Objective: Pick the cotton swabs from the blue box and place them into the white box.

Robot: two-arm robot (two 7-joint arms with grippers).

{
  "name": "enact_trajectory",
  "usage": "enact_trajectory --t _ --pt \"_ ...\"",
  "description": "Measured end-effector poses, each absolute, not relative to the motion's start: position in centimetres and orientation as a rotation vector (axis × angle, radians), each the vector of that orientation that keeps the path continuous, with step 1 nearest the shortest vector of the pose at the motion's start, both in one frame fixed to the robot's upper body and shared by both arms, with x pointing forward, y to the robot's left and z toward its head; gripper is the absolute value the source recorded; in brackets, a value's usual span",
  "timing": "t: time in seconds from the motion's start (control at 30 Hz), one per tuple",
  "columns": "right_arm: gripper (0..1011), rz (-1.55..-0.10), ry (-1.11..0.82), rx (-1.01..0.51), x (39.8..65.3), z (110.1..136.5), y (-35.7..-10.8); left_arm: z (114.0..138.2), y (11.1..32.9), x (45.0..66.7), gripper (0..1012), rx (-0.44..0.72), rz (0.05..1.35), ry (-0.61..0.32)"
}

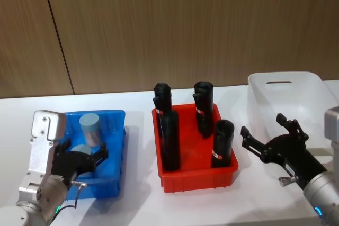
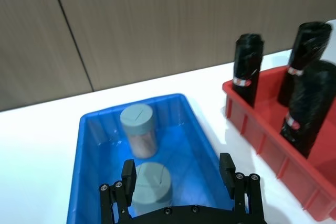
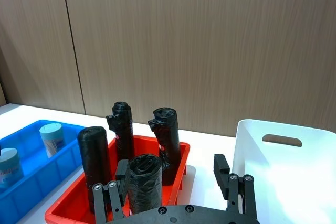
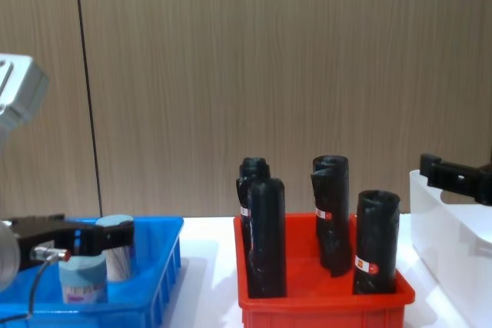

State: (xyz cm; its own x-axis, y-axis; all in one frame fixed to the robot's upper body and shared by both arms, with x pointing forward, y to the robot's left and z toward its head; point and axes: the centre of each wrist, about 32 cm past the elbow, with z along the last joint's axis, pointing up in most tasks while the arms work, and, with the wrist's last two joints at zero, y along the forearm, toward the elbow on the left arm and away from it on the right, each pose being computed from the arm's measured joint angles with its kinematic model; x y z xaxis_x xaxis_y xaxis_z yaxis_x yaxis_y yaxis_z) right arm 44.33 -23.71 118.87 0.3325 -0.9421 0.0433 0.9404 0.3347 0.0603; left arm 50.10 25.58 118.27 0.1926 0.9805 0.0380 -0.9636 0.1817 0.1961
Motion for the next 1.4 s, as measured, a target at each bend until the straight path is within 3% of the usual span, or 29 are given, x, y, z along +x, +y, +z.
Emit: enact_trajectory --t 0.47,1.4 --pt "1002 -1.23 -0.075 0.026 44.3 118.9 -23.7 117.8 26.7 51.1 1004 0.245 1.428 0.208" --pt "1002 -1.23 -0.075 0.026 44.3 118.9 -23.7 116.5 27.8 54.4 993 0.264 1.395 0.287"
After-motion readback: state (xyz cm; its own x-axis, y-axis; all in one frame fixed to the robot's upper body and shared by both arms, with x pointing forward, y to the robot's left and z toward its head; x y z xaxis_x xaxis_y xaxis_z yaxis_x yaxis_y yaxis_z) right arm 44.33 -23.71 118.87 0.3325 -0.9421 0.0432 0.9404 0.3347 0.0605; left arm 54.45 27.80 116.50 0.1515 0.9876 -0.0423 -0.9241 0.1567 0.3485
